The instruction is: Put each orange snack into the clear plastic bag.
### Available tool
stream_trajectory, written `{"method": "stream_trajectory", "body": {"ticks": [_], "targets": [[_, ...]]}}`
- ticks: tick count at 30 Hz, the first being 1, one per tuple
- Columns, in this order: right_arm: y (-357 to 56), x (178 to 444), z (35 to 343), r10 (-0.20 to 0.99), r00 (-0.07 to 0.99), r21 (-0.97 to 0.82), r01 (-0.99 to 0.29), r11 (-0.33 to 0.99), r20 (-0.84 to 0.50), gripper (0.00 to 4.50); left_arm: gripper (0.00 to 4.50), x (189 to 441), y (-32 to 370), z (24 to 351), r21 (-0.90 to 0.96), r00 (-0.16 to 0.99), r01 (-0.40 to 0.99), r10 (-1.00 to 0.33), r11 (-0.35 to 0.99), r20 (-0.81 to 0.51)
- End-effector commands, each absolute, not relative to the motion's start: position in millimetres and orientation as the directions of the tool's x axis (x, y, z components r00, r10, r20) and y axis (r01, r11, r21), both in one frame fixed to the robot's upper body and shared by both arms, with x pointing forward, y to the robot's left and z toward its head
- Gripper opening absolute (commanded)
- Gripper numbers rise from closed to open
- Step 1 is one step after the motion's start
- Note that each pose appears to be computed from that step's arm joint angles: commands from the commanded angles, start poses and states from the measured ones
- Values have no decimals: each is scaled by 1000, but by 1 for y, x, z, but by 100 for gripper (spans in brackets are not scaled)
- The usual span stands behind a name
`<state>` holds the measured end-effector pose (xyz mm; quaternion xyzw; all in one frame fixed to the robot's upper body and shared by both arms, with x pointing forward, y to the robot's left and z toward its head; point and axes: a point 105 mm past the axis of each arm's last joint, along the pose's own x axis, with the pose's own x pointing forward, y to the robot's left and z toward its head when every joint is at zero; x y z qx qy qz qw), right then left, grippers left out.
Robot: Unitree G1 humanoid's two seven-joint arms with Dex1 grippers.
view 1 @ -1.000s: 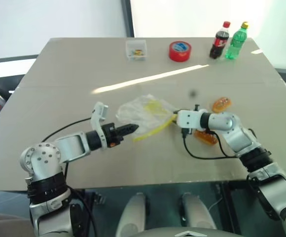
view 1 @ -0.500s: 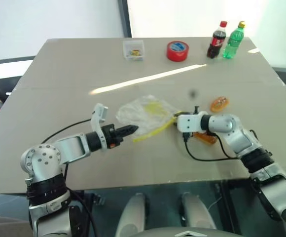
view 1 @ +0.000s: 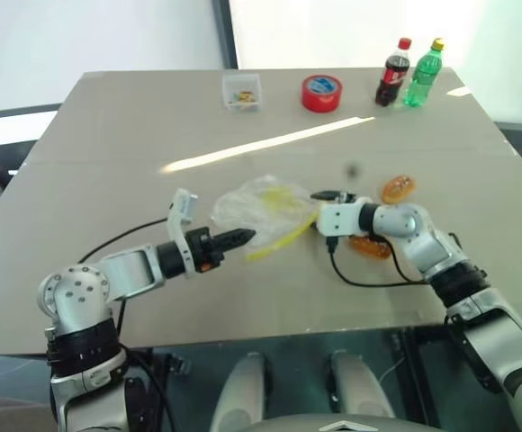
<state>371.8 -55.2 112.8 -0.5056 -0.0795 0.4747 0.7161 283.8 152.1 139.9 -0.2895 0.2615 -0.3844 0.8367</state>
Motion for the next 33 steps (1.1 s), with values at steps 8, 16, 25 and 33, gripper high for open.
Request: {"method": "stream_trajectory", "body": {"ticks": [8, 16, 25, 33], "targets": [[-53, 372, 119, 773, 531, -807, -589, 43, -347, 97, 0, 280, 152, 146, -667, 554, 533, -810, 521, -190], [-50, 371, 126, 789, 527, -821, -569, 49, -317, 41, 0, 282, 153, 141, -637, 564, 541, -799, 549, -209], [-50, 371, 129, 783, 536, -817, -573, 63, -315, 5, 0, 284, 157, 143, -570, 595, 573, -777, 589, -205], [-67, 405, 173, 666, 713, -908, -399, 129, -218, 0, 214, 328, 177, 162, -131, 823, 535, -550, 834, -141]]}}
